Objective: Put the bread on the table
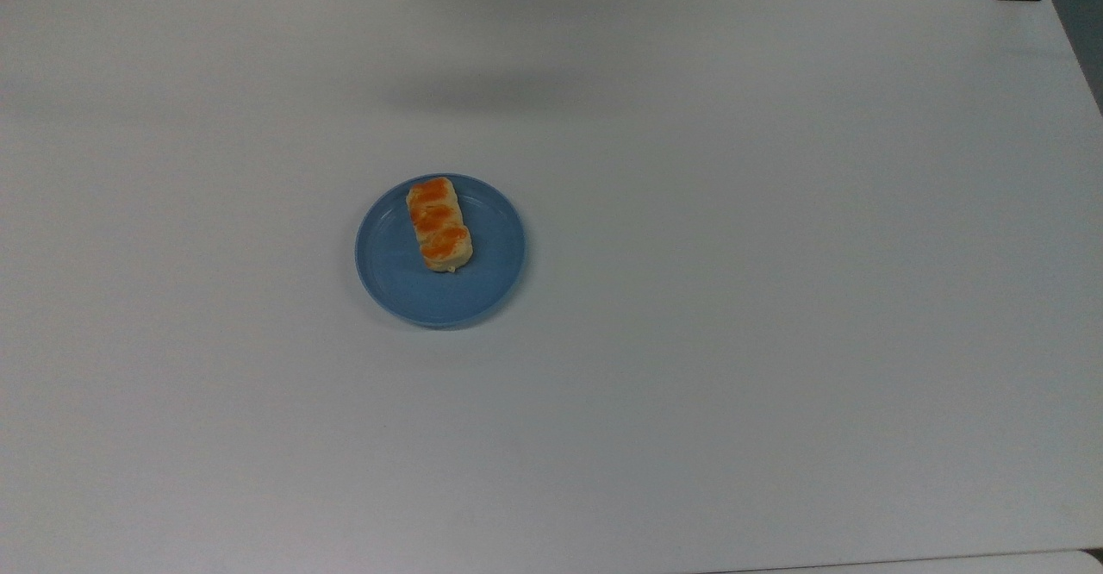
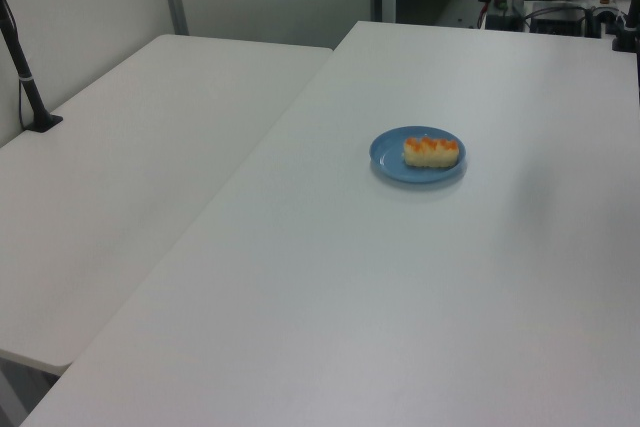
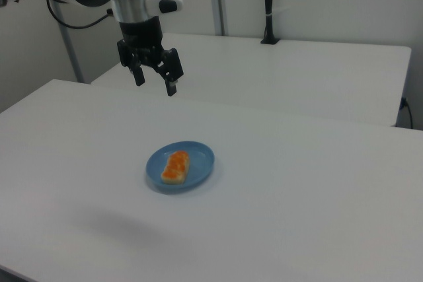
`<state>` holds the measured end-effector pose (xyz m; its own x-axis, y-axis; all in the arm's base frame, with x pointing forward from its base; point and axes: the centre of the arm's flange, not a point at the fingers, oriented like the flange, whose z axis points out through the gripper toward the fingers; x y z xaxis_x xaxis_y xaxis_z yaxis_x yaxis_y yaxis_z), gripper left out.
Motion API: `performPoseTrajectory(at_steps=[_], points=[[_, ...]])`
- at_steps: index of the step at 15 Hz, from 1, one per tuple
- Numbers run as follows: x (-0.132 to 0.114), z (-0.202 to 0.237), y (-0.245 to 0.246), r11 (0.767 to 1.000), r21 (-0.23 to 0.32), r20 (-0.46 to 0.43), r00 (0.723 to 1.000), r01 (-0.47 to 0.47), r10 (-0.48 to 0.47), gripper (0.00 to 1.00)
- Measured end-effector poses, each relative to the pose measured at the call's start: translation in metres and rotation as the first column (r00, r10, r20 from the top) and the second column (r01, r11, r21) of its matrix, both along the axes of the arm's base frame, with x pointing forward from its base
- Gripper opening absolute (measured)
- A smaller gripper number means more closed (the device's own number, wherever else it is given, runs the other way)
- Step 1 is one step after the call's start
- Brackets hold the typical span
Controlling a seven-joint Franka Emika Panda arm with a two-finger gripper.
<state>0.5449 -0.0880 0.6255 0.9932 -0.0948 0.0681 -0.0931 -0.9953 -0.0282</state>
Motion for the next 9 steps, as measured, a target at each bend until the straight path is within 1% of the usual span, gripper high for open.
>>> performPoseTrajectory(at_steps=[9], points=[[0.0002, 0.0000, 0.0014, 1.000, 0.001, 0.000, 1.000, -0.006, 0.006, 1.00]])
